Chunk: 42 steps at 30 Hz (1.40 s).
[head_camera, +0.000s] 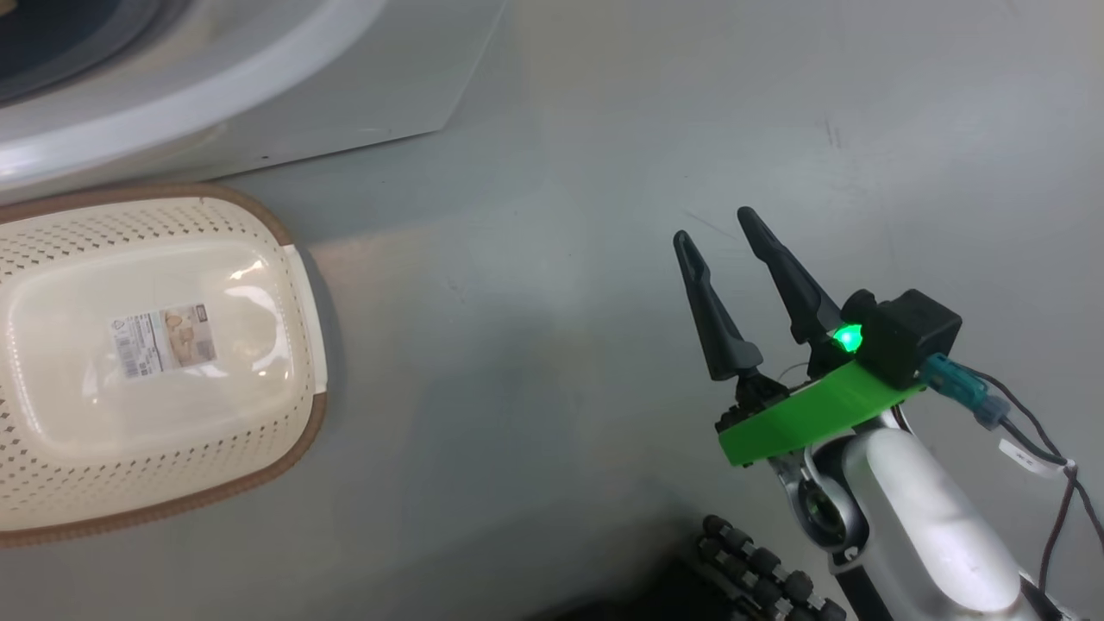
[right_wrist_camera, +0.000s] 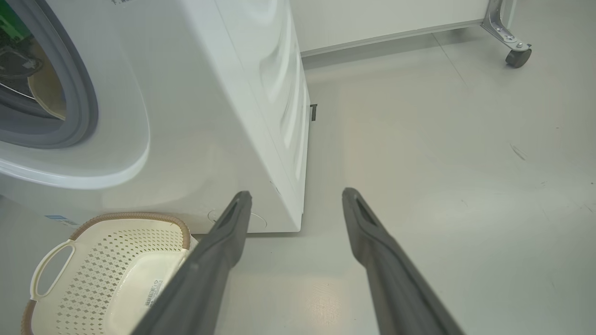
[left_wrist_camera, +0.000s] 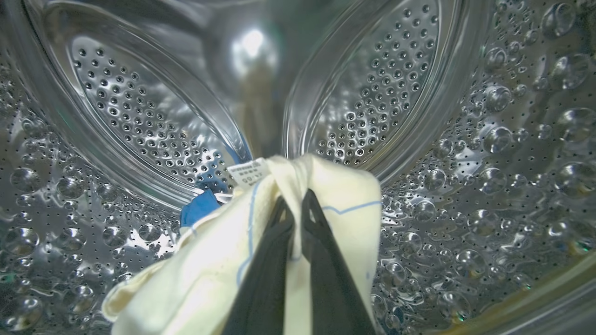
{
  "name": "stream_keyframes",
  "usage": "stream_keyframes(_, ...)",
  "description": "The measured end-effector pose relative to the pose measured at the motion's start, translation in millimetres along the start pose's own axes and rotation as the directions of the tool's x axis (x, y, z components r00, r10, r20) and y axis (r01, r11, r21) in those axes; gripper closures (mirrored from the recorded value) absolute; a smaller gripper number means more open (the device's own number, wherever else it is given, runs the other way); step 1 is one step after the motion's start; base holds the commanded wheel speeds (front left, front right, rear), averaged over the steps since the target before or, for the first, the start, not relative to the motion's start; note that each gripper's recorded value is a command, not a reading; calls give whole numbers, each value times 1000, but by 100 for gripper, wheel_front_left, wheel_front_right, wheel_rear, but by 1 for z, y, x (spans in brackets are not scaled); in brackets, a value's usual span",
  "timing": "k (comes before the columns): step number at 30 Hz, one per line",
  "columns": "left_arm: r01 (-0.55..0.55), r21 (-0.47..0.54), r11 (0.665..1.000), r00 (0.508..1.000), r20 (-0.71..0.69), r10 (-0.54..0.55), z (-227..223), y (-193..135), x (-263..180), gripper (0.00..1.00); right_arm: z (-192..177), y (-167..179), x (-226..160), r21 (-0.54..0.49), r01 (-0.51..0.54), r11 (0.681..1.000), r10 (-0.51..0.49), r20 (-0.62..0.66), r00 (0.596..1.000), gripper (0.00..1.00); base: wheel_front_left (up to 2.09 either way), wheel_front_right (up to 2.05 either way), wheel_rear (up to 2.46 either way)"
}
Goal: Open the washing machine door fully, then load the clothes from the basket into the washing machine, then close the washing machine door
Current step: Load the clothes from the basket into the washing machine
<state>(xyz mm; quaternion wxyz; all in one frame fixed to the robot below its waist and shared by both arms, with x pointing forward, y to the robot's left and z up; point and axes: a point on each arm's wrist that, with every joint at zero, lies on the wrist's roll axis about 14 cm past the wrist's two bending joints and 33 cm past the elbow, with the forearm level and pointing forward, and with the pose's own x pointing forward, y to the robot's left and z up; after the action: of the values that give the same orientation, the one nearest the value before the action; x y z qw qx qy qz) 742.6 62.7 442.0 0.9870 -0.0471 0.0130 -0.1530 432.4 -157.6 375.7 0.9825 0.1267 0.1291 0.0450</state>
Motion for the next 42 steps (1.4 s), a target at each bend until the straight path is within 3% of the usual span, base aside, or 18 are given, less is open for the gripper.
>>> stream_keyframes(7,-57,20,998,997,55,56,11,20,16,100,-8,-4,1,-2,11,1000,-11,-21,1000,0,0,0,0)
stream_keyframes(30,-58,58,997,993,103,52,9,23,43,100,-18,-17,-6,-9,54,999,-54,-58,997,0,0,0,0)
stream_keyframes(38,-64,37,997,973,226,54,44,25,45,100,-23,-17,-5,-6,54,999,-54,-69,996,0,0,0,0)
stream_keyframes(42,-59,44,997,980,190,49,29,25,42,100,-24,-16,-4,-5,50,999,-50,-70,996,0,0,0,0)
